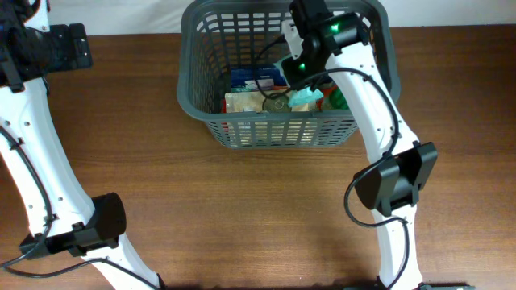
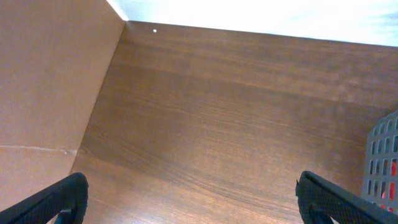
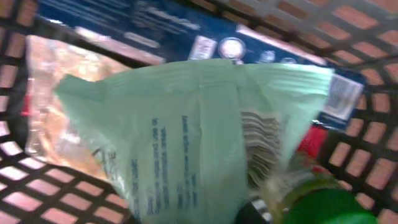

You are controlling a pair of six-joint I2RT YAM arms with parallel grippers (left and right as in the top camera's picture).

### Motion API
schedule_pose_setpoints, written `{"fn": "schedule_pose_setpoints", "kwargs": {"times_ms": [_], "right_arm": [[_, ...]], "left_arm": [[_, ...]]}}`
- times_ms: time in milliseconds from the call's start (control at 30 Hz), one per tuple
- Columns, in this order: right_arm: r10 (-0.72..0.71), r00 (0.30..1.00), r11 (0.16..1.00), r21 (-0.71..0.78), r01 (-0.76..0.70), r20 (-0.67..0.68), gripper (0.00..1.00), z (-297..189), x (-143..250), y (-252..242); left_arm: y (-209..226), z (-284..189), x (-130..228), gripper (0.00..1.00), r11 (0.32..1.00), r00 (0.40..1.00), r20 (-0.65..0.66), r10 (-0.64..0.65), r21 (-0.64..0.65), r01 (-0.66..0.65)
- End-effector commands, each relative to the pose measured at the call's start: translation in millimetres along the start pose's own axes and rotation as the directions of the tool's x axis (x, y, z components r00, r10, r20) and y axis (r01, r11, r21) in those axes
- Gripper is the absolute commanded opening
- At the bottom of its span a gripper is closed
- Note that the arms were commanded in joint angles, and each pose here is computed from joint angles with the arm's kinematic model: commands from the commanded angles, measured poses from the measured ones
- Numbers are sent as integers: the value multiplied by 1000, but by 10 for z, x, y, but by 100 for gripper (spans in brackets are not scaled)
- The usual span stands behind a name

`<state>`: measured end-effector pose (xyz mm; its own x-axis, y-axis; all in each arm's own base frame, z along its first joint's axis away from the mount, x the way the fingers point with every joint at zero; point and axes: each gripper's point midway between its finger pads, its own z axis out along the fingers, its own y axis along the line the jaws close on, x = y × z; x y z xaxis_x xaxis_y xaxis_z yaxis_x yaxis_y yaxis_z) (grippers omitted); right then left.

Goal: Pack container

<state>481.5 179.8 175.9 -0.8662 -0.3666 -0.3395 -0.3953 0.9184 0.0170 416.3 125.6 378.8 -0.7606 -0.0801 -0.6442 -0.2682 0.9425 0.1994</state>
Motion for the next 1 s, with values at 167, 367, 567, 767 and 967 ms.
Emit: {"fn": "schedule_pose_setpoints", "kwargs": {"times_ms": [167, 367, 567, 767, 967], "right_arm": [[92, 993, 996, 16, -92, -69, 28, 125, 208, -388], [89, 996, 994, -69, -90, -25, 49, -71, 131, -251], [71, 973, 990, -135, -42, 218, 64, -1097, -157, -81], [38, 853, 997, -78, 2, 520, 70, -2504, -164, -44], [72, 716, 975, 102, -197, 695, 81, -3581, 308, -644]], "left_arm": [[-4, 32, 14, 99, 1000, 1000, -9, -12, 8, 12], [-2, 32, 14, 99, 1000, 1000, -9, -12, 8, 12], [-4, 32, 14, 99, 1000, 1000, -9, -12, 8, 12], [-2, 32, 14, 99, 1000, 1000, -9, -12, 8, 12], [-4, 32, 14, 99, 1000, 1000, -9, -12, 8, 12]]}}
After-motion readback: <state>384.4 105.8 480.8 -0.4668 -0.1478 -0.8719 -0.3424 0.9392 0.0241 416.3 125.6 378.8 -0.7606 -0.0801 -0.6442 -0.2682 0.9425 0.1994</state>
